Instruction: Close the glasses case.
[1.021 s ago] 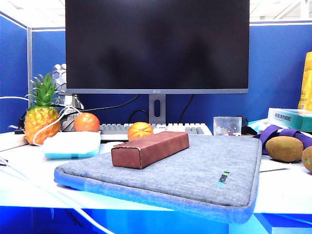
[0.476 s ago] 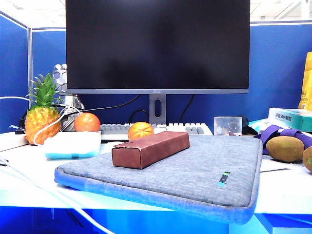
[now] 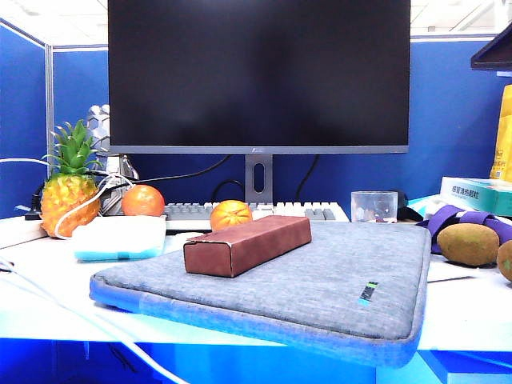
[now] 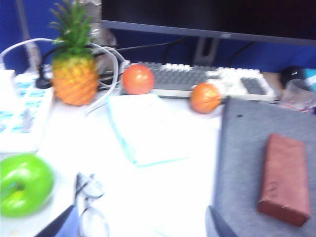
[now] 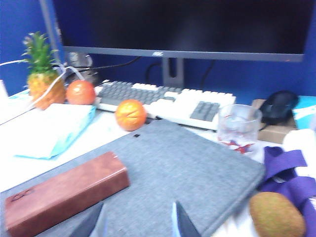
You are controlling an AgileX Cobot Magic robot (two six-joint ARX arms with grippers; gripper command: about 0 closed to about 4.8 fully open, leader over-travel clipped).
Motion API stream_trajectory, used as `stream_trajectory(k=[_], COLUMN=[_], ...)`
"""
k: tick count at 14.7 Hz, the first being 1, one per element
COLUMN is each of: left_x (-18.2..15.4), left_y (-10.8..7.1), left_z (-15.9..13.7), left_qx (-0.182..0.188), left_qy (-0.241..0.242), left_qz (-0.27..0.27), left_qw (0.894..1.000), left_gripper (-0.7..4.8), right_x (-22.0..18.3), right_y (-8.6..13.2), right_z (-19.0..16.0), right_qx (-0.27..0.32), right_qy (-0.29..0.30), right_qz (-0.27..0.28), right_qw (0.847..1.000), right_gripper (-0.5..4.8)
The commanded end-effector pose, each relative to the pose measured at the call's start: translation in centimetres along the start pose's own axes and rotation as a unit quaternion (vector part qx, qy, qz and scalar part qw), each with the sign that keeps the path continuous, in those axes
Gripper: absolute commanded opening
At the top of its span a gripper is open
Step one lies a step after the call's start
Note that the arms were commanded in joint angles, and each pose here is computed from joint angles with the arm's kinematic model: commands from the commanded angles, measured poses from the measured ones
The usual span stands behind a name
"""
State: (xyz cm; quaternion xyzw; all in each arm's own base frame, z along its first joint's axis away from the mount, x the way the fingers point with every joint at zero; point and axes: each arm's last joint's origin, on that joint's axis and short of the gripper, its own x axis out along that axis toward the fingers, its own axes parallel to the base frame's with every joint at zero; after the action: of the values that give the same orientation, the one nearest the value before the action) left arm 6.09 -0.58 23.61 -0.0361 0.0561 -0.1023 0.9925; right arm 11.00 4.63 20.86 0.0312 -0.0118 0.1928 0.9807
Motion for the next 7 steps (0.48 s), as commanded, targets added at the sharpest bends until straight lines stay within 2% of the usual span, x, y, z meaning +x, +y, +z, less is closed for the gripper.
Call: stream_trajectory(k=[1, 2, 5, 7], left_x=[-0.1, 0.0, 0.9, 1.7], left_y=[-0.1, 0.0, 0.2, 0.5], left_z=[0.2, 0.0, -1.0, -2.0], left_qx=[-0.04, -0.058, -0.046, -0.06], left_qy=[-0.003, 0.002, -0.007, -0.014], left_qz=[-0.005, -0.005, -0.006, -0.005], left_qw=[0.999, 0.998, 0.999, 0.998], left_gripper=[3.4, 3.4, 3.4, 3.4], right_x=[0.0, 0.0, 0.0, -0.1], right_y=[0.0, -0.1, -0.3, -0.2], right_z=[-0.2, -0.9, -2.1, -2.3], right_qx=[0.002, 0.002, 0.001, 0.002], right_qy=[0.007, 0.014, 0.02, 0.003], right_qz=[-0.005, -0.008, -0.025, -0.019], right_qw=[1.0, 1.0, 0.999, 1.0], right_gripper=[1.8, 1.8, 1.8, 1.8])
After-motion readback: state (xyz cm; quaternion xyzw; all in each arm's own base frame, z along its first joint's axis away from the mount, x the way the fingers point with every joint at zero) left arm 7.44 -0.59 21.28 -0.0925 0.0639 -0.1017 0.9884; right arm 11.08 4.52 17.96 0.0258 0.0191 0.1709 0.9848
